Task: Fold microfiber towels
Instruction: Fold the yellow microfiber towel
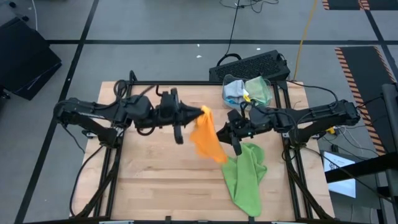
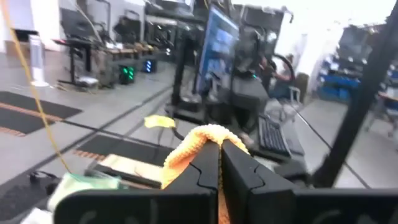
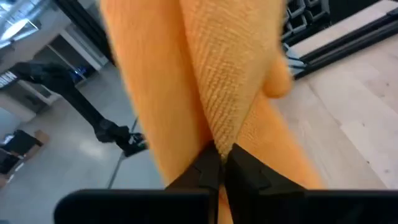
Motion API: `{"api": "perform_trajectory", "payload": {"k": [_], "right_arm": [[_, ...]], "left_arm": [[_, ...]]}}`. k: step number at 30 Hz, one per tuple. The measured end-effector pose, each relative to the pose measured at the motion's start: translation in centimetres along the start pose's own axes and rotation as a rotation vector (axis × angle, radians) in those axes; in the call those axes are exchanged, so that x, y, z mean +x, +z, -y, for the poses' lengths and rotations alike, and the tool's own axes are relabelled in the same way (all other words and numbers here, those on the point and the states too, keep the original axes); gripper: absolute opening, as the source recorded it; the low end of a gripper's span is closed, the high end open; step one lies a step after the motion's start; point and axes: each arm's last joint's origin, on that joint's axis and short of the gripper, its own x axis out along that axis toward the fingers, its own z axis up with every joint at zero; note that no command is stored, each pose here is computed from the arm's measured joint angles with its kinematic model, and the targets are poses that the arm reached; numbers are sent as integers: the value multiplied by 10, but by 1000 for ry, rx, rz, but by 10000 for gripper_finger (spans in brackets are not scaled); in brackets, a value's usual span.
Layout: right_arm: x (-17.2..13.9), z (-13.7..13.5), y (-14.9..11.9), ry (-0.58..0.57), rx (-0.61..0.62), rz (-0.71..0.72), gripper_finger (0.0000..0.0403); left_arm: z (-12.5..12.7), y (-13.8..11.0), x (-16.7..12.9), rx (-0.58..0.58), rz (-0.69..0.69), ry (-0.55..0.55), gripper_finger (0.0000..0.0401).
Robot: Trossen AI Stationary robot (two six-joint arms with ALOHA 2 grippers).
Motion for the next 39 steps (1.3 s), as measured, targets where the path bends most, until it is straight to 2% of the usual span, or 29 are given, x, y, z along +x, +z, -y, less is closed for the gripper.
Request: {"api": "perform_trajectory", "payload": {"k": [3, 5, 9, 12, 15, 18, 20, 24, 26, 29, 33, 35, 37, 39], "right_arm": [[-1, 0, 1, -33, 35, 29, 13], [-4, 0, 3, -57, 47, 52, 11], [-16, 0, 6, -105, 50, 81, 3], [-26, 0, 5, -136, 56, 65, 3], [-40, -1, 2, -145, 58, 12, 2], [-52, 1, -6, -152, 60, -104, 3], [-57, 4, -13, -190, 71, -187, 3], [-62, 10, -22, -255, 89, -284, 3], [-59, 11, -23, -256, 90, -296, 3], [-55, 12, -23, -262, 91, -294, 3], [-52, 11, -23, -256, 100, -289, 4], [-51, 11, -23, -258, 118, -285, 4], [-50, 11, -21, -253, 137, -262, 4], [-47, 11, -16, -242, 153, -211, 4]], "left_arm": [[-7, 1, 2, -8, 0, -3, 13], [-13, -4, 3, -32, -65, -14, 10], [-23, -28, 1, -108, -353, -66, 5], [-26, -46, -8, -155, -582, -59, 12], [-28, -64, -20, -124, -774, -3, 6], [-35, -82, -30, -50, -911, 117, 5], [-41, -94, -32, -22, -949, 176, 13], [-52, -130, -33, -30, -1017, 201, 16], [-53, -146, -30, -75, -990, 190, 8], [-59, -173, -35, -159, -1008, 245, 3], [-66, -205, -43, -282, -1025, 317, 19], [-66, -212, -43, -341, -1017, 281, 28], [-64, -213, -40, -354, -992, 213, 40], [-61, -207, -32, -359, -909, 147, 60]]}}
